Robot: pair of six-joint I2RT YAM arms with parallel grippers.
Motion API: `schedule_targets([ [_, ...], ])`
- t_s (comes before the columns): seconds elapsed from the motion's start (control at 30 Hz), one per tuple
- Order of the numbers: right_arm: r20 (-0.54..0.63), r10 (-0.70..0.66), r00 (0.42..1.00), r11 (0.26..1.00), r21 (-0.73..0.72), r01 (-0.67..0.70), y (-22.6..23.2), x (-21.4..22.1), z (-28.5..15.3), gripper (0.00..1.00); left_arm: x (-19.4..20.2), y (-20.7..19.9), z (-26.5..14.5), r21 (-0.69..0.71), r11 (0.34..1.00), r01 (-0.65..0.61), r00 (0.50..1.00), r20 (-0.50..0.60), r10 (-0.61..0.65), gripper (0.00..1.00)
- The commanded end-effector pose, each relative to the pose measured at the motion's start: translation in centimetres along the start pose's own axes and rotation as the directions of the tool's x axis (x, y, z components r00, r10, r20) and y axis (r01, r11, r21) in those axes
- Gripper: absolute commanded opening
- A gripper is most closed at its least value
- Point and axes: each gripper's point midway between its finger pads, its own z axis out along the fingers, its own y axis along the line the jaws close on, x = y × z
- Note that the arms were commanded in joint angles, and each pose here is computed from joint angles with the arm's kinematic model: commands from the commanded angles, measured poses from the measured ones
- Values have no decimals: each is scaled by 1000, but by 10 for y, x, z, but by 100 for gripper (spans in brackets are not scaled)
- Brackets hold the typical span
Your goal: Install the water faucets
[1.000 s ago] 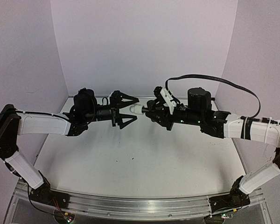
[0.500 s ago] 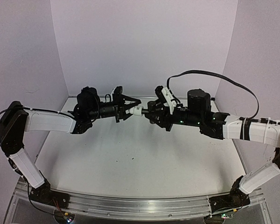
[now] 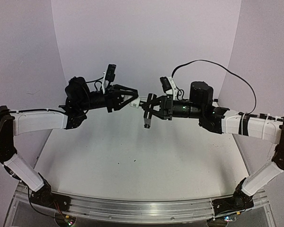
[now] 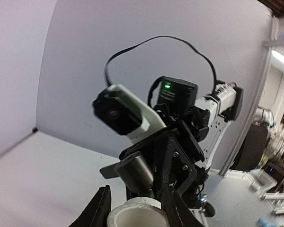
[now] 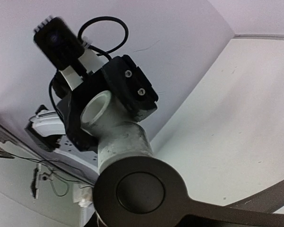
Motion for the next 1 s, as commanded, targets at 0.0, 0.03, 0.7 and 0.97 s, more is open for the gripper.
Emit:
schedule_targets([
  [0.0,75,32,997,978,-210,-16,68,-37,-12,0,-14,-94,-7,344,824,-451,889,86,450,0],
  [0.03,88,42,995,980,-199,-24,66,-40,-14,0,-13,-98,-9,364,820,-443,892,83,445,0],
  [0.7,32,-658,752,726,290,623,0,-48,-42,0,-43,-27,-64,-117,925,361,924,179,-338,94],
  [0.97,-54,-792,608,549,373,748,-7,-48,-56,0,27,28,-28,-107,578,809,579,-30,-815,92],
])
